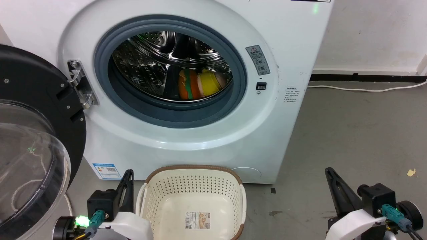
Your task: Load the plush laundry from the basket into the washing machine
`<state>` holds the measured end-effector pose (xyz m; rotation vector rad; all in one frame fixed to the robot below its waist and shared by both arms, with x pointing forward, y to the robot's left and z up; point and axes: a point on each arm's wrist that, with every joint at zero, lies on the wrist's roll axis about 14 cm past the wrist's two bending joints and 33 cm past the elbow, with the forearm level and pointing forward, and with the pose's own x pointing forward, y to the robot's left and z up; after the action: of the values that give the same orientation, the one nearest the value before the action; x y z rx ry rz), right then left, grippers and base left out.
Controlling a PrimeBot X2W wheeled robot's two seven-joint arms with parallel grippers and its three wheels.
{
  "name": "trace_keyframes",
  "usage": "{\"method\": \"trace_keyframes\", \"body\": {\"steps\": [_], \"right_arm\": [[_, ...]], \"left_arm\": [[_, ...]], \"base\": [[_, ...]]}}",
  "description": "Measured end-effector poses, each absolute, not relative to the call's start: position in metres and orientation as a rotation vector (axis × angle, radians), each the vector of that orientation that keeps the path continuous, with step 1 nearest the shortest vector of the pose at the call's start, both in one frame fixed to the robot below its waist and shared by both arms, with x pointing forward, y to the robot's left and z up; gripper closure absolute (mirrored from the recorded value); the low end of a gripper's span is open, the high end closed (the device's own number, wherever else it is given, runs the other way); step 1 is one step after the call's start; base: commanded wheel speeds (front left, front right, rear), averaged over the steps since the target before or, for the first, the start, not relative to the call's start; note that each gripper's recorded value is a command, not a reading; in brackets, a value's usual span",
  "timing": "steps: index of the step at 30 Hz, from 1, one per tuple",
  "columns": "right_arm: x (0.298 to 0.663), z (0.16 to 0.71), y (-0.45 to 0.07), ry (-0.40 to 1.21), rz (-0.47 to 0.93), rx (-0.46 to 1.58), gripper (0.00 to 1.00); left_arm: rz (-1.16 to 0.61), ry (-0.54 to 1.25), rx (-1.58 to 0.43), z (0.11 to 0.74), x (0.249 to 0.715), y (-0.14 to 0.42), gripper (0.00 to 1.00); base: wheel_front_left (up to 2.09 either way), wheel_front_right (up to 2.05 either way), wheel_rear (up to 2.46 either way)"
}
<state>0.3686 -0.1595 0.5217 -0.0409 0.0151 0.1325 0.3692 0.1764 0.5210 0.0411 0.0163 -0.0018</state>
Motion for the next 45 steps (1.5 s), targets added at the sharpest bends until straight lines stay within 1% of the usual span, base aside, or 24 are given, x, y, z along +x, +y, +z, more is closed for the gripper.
{"method": "trace_keyframes", "body": {"steps": [45], "right_arm": [[0.3687, 0.5219, -0.1597, 0.018, 0.132, -0.044, 1.0]], "left_arm": [[0.002, 0.02, 0.048, 0.5213, 0.3692, 0.178, 1.0]], "base": [[0.0, 0.0, 0.0]]}}
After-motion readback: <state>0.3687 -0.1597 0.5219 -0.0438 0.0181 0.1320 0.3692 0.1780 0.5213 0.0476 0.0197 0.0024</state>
